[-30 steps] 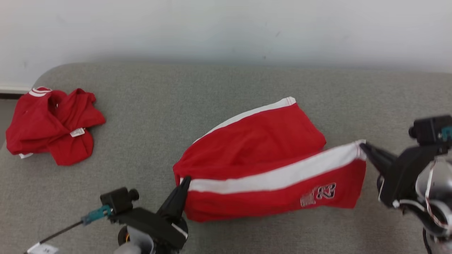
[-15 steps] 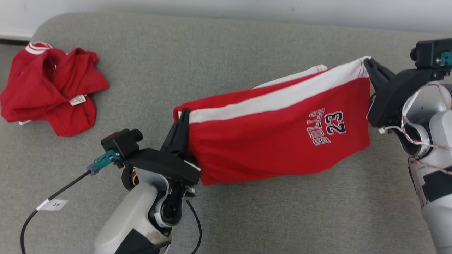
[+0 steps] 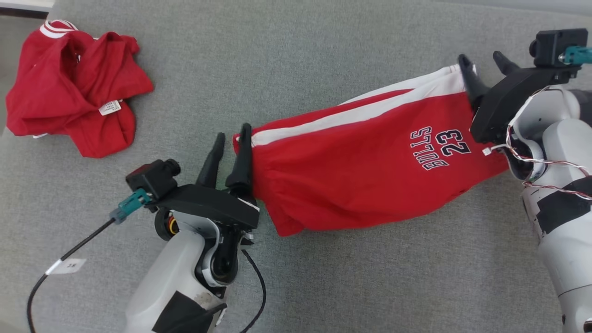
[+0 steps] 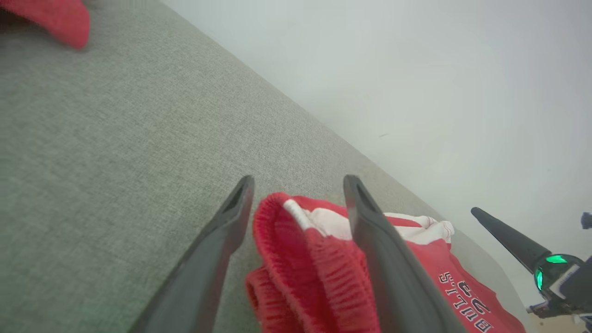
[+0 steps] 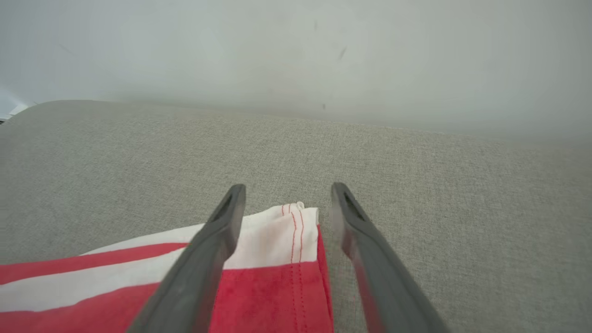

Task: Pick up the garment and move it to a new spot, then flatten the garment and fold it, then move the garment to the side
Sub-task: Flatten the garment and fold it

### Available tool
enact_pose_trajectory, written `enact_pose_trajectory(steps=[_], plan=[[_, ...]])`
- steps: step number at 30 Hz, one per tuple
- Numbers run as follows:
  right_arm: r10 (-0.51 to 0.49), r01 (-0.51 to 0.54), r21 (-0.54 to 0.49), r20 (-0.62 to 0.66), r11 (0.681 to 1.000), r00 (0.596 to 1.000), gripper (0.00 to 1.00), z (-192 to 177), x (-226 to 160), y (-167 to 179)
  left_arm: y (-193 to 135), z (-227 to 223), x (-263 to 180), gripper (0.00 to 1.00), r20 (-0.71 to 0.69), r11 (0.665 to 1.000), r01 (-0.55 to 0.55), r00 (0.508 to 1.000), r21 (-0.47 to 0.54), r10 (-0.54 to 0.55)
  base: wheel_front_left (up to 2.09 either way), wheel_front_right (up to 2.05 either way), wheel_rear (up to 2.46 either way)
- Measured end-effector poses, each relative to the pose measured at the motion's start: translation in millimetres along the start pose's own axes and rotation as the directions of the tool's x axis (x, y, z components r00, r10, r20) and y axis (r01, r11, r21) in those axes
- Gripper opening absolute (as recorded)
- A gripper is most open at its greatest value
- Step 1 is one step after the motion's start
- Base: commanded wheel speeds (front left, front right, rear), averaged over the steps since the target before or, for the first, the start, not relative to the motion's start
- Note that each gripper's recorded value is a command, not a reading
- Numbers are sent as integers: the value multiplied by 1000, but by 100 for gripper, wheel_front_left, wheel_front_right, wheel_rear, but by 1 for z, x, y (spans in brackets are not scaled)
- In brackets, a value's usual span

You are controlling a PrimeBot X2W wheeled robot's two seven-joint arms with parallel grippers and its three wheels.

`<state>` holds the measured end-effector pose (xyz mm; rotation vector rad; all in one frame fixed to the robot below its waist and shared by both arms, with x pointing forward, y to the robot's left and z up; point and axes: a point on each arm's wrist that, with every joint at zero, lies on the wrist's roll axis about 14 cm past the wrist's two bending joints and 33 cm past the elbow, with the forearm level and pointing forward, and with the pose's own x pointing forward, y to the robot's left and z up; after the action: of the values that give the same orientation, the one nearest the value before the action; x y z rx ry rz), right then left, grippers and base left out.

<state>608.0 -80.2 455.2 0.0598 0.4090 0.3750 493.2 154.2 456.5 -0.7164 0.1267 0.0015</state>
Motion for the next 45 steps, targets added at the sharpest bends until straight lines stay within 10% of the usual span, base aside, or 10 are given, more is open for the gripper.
enact_pose_trajectory(steps=[10,23,39,41,45], plan=[[21,-1,144,-143,990,990,100,-13,-27,6,-12,44,-31,100,149,993,40,987,108,-56,0,0,0],[-37,105,231,-282,967,959,100,-42,-52,-16,8,52,-114,100,200,866,-53,978,498,-55,0,0,0],[-33,115,158,-444,981,896,100,-89,-31,-1,55,19,-178,100,112,836,-154,987,526,112,0,0,0],[-33,107,139,-451,985,892,9,-91,-29,2,55,14,-181,100,99,839,-151,988,522,115,0,0,0],[-17,78,115,-459,990,888,0,-94,-26,15,53,7,-182,100,83,854,-141,990,501,115,0,0,0]])
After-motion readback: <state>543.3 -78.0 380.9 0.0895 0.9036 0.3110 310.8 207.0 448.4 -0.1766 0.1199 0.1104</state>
